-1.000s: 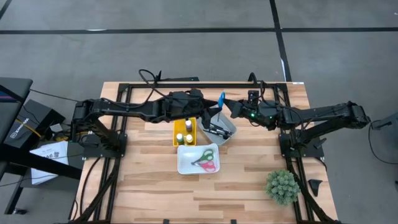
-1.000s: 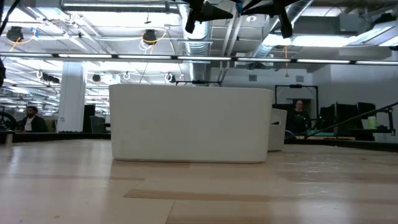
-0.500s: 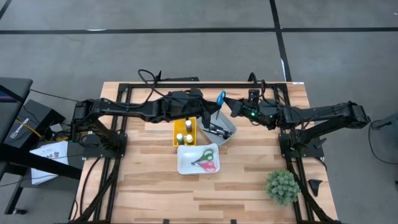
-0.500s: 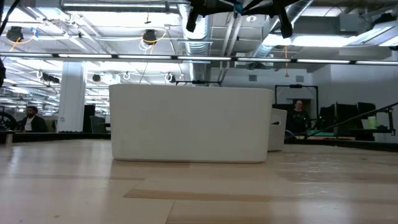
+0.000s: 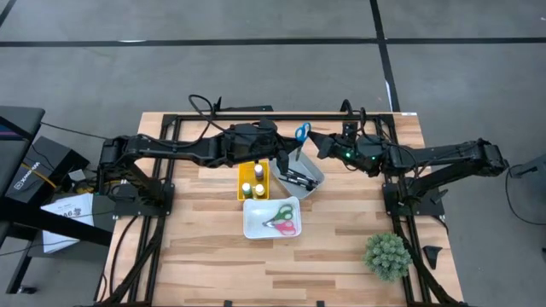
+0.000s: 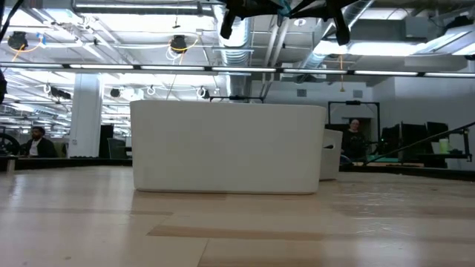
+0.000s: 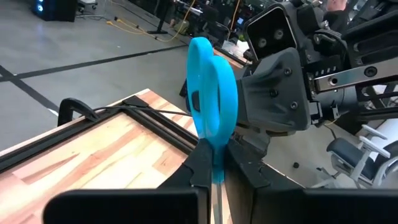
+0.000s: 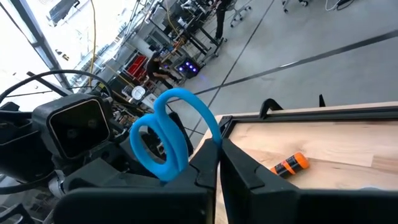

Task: Pick & Place Paint Supplies
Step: Put the blue scissors into the white bin

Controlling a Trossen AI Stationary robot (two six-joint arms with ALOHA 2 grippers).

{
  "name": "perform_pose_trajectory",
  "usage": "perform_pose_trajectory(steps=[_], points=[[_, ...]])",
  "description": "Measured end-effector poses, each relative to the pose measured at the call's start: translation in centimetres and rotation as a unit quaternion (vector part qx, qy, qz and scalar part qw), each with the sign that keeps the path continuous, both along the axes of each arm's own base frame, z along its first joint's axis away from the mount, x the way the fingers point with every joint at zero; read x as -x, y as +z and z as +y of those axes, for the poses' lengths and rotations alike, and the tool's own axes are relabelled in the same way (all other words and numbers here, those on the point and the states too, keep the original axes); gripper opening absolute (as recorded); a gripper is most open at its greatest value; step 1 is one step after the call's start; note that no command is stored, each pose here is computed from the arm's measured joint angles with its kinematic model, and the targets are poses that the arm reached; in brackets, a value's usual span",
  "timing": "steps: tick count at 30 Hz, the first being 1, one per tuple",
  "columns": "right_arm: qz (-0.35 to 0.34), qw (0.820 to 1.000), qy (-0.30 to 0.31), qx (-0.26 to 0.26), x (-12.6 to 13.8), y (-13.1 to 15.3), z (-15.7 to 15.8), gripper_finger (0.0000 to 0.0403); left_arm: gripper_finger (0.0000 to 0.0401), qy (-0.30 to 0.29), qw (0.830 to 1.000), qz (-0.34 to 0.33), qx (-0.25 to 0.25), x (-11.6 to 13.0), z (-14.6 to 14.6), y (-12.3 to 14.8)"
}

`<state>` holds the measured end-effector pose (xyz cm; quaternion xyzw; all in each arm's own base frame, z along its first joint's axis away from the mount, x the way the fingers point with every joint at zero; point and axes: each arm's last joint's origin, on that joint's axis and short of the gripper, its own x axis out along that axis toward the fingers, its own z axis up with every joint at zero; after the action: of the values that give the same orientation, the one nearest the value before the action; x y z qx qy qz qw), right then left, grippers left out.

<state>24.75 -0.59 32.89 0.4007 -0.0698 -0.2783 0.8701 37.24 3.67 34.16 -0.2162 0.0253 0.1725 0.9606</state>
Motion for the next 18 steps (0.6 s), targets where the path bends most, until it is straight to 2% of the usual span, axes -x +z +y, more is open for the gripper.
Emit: perform_pose_trajectory(steps=[7,18], points=[[-0.005,1.0,0.011,0.004,-0.07,0.13,0.09,0.0036,0.0011,-0.008,1.0,-0.006,-0.002,-0.02,-0.04,0.14],[0.002,0.999,0.012,0.038,0.24,0.55,0.04,0.0158,0.001,-0.012,1.0,0.001,-0.012,0.09,-0.13,0.26]])
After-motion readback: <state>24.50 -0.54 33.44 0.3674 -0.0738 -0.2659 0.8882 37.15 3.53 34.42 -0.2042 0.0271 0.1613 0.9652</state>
